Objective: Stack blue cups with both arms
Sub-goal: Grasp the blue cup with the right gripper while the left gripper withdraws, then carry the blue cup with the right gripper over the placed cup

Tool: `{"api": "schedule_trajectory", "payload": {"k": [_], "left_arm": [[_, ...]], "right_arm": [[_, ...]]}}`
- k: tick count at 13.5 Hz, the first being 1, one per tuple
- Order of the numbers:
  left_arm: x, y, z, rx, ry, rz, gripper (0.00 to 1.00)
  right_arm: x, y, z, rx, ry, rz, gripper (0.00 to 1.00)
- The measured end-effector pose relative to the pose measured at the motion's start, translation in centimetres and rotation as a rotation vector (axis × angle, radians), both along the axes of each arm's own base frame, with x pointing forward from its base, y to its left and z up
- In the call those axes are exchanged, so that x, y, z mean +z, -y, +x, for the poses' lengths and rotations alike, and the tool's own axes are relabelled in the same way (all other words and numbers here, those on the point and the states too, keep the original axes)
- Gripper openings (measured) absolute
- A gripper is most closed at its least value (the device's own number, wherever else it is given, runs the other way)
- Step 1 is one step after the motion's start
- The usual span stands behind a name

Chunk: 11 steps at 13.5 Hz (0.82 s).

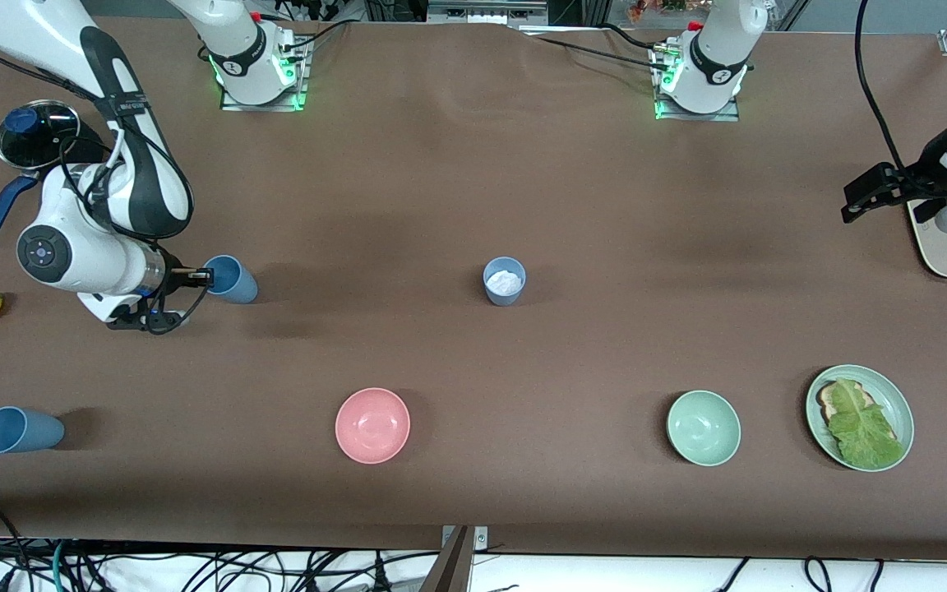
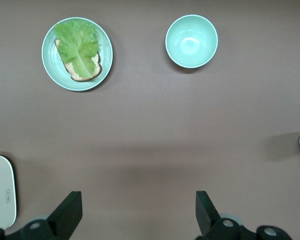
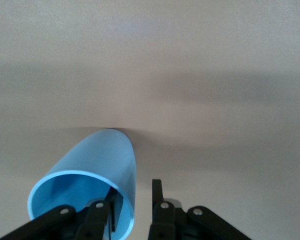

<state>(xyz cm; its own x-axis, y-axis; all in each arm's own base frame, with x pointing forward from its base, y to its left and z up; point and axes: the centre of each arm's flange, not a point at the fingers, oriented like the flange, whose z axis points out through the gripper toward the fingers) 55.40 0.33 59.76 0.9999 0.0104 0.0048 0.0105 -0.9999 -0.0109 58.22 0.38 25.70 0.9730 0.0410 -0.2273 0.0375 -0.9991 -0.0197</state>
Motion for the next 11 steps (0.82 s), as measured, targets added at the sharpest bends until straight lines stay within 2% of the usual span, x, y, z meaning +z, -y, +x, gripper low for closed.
{"api": "schedule_trajectory", "payload": {"k": [1,2,3,8,11], "left_arm": [[0.2,0.5,0.1,-0.009,0.004,0.000,1.00],[0.3,1.5,0.1,-0.027,0.006,0.000,1.00],[0.4,2.6,0.2,-0.046,0.009,0.000,1.00],[1.4,3.6,0.7,-0.064,0.030,-0.001,1.00],[1.2,3.6,1.0,-0.064,0.026,-0.002,1.00]], "right_arm": [[0.0,-0.1,0.0,0.002,0.000,0.001,0.25],[0.0,-0.4,0.0,0.005,0.000,0.003,0.11],[0.3,-0.9,0.1,0.008,0.003,0.010,0.04],[1.5,-3.8,0.8,0.017,0.020,0.021,0.04],[5.6,-11.4,2.0,-0.060,0.049,0.032,0.04]]}}
